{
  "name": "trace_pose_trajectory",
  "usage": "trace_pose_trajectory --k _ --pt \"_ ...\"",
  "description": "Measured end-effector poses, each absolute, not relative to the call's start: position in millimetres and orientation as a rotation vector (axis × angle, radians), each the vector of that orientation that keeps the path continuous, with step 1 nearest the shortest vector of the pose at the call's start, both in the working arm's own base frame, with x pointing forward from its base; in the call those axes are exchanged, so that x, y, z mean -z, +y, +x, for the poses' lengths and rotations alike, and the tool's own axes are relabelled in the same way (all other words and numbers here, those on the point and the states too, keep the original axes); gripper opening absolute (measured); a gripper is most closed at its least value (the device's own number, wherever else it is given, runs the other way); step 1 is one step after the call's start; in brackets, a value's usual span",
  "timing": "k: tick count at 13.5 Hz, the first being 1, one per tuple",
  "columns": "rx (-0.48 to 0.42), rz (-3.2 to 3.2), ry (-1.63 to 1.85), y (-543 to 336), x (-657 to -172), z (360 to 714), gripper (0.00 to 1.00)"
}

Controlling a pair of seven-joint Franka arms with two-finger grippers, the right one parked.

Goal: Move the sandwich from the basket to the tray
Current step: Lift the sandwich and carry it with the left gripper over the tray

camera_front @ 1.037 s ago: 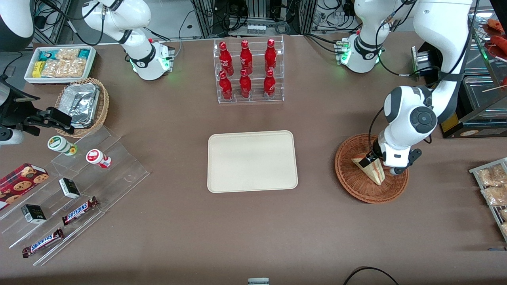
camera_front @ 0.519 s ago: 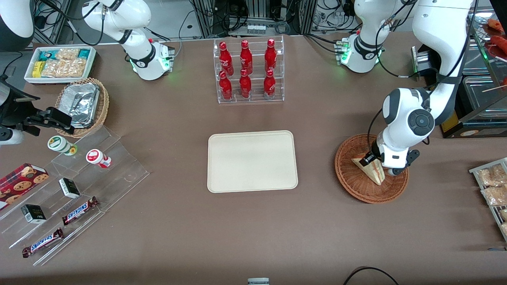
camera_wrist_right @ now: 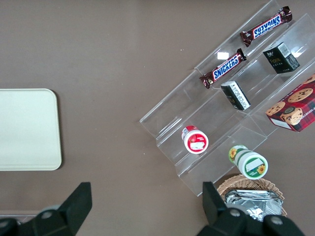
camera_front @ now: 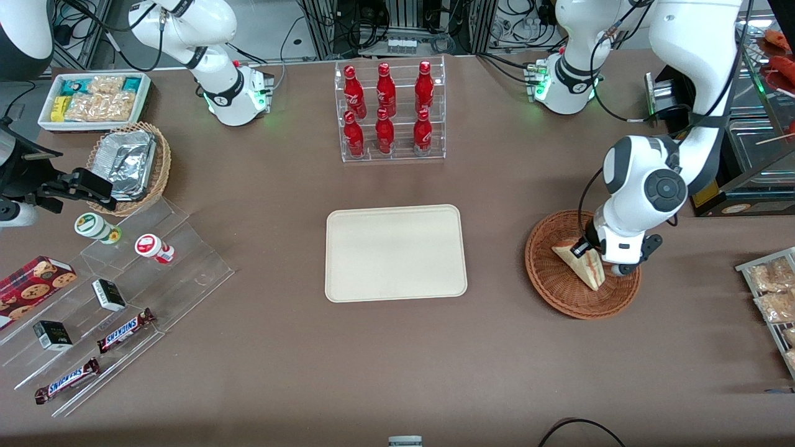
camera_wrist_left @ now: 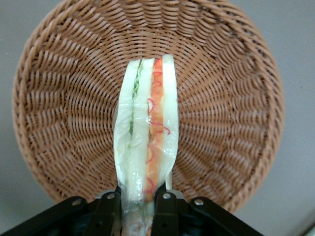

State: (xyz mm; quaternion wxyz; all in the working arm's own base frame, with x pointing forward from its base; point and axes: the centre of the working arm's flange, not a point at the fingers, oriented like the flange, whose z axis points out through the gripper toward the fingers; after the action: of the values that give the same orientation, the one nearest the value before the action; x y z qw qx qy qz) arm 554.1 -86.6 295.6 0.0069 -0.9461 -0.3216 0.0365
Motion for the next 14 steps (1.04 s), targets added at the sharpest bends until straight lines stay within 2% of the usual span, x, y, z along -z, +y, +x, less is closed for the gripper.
trace_pose_trajectory --k 2,5,14 --pt "-0.141 -2.965 -0.966 -104.9 -325.9 562.0 0.15" --pt "-0.114 -3.006 -0.906 -137.8 -350.2 567.5 0.15" --pt "-0.193 -3.132 -0.434 -304.4 -344.8 528.4 0.15"
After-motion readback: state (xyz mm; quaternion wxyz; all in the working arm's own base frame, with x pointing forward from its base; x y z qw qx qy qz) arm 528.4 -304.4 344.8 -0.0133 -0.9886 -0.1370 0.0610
